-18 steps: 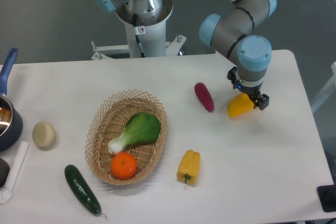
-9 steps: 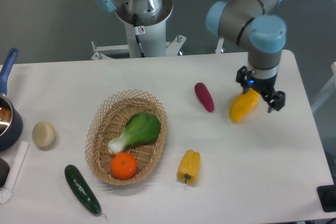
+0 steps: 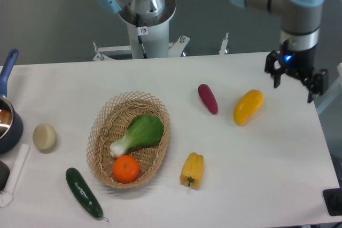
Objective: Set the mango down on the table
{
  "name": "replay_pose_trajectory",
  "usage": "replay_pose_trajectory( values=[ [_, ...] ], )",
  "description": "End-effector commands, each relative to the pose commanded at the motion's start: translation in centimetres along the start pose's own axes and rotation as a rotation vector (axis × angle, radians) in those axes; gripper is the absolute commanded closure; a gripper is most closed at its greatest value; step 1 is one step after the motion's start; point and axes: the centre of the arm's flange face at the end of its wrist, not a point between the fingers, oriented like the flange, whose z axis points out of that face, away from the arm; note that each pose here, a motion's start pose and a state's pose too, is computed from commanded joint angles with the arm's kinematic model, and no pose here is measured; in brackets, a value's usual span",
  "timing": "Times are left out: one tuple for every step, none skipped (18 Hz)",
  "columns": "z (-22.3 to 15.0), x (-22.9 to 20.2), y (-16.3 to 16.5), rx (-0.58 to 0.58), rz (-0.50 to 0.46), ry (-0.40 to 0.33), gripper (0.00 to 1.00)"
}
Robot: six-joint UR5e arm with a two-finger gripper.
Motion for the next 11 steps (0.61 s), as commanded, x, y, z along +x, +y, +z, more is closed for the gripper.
replay_pose_trajectory(
  values=[
    [-0.6, 0.3, 0.9, 0.002, 0.033, 0.006, 0.00],
    [-1.4, 0.6, 2.1, 0.010, 0.052, 0.005, 0.00],
    [-1.6, 0.9, 3.9, 0.039, 0.051, 0.015, 0.00],
    [-2.1, 1.3, 5.6, 0.068, 0.051, 0.027, 0.00],
    [-2.7, 1.7, 7.0, 0.085, 0.066, 0.033, 0.00],
    [-2.8, 2.0, 8.1, 0.094, 0.090, 0.037, 0.00],
    [-3.4, 2.2, 8.9, 0.102, 0.102, 0.031, 0.00],
    [-3.6, 2.4, 9.6, 0.117, 0.095, 0.032, 0.00],
    [-3.5, 2.5, 9.9, 0.128, 0.085, 0.035, 0.00],
    [-3.6, 2.5, 9.9, 0.130, 0.085, 0.032, 0.00],
    [-3.6, 2.5, 9.9, 0.130, 0.085, 0.032, 0.00]
  ],
)
